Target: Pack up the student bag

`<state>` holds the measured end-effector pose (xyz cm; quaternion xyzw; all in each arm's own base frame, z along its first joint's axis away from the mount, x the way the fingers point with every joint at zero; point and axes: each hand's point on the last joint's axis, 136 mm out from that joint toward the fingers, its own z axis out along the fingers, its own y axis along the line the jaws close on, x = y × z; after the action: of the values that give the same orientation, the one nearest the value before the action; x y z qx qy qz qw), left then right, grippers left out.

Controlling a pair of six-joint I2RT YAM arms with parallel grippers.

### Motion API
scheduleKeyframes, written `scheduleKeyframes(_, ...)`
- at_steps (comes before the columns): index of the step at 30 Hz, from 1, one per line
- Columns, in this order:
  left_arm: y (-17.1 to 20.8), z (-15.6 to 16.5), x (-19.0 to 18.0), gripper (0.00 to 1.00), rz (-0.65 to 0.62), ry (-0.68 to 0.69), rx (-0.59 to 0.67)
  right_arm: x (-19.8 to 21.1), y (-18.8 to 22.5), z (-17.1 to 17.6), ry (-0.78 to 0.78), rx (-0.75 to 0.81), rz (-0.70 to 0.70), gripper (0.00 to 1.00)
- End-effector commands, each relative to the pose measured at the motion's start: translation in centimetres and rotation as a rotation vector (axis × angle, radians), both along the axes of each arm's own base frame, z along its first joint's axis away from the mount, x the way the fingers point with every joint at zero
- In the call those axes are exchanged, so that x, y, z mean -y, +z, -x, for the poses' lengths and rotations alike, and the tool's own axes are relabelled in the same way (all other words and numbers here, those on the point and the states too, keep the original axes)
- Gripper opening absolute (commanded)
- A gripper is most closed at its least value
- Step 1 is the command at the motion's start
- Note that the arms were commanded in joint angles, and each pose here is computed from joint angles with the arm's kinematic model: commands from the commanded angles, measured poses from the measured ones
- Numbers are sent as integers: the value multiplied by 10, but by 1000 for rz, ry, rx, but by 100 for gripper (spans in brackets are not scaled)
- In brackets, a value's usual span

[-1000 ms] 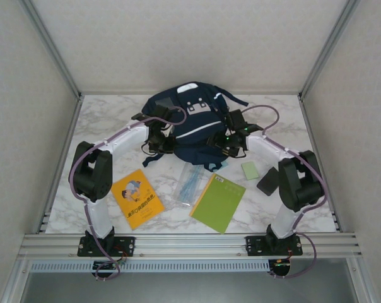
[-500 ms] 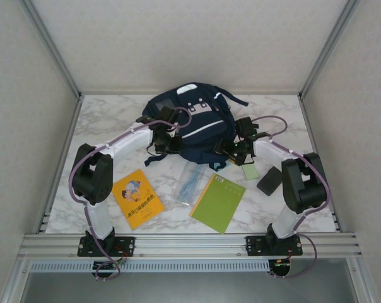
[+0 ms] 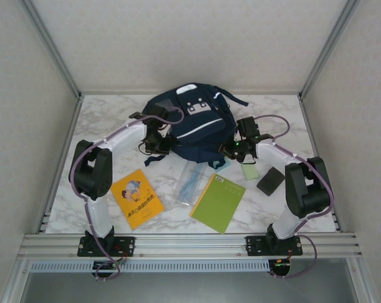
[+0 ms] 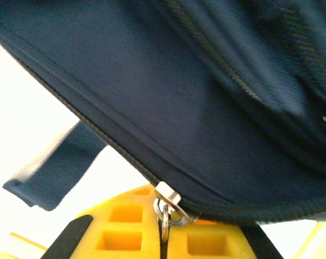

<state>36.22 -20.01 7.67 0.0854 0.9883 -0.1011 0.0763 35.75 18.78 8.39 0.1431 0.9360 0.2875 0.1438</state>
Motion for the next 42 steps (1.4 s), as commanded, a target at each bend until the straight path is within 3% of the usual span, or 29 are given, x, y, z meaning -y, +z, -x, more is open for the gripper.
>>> scheduleKeyframes(1,-1,-16,-70,0,-245,44,0,21,-1,0,9,17,87,0)
scheduleKeyframes(7,-1,-82,-106,0,-359,108,134,12,5,-3,57,29,59,0)
scheduleKeyframes(10,-7,-111,-119,0,-358,84,163,10,9,-4,76,40,53,0)
scheduleKeyframes(14,-6,-129,-136,0,-362,33,166,7,17,-8,93,60,47,0)
scheduleKeyframes(19,16,-140,-144,1,-261,150,206,-20,29,-16,134,90,3,0)
scheduleKeyframes(23,33,-131,-125,13,-128,247,226,-50,35,-25,141,102,-68,0)
scheduleKeyframes(28,51,-106,-105,74,52,414,245,-74,38,-48,116,131,-115,0)
scheduleKeyframes(30,59,-92,-101,89,95,454,266,-81,40,-58,100,139,-145,0)
scheduleKeyframes(38,89,-34,-67,91,213,487,378,-144,42,-62,186,108,-237,0)
scheduleKeyframes(40,87,-22,-54,91,239,479,387,-155,40,-54,219,80,-241,9)
scheduleKeyframes(42,87,-14,-40,91,271,474,396,-152,37,-45,234,54,-211,33)
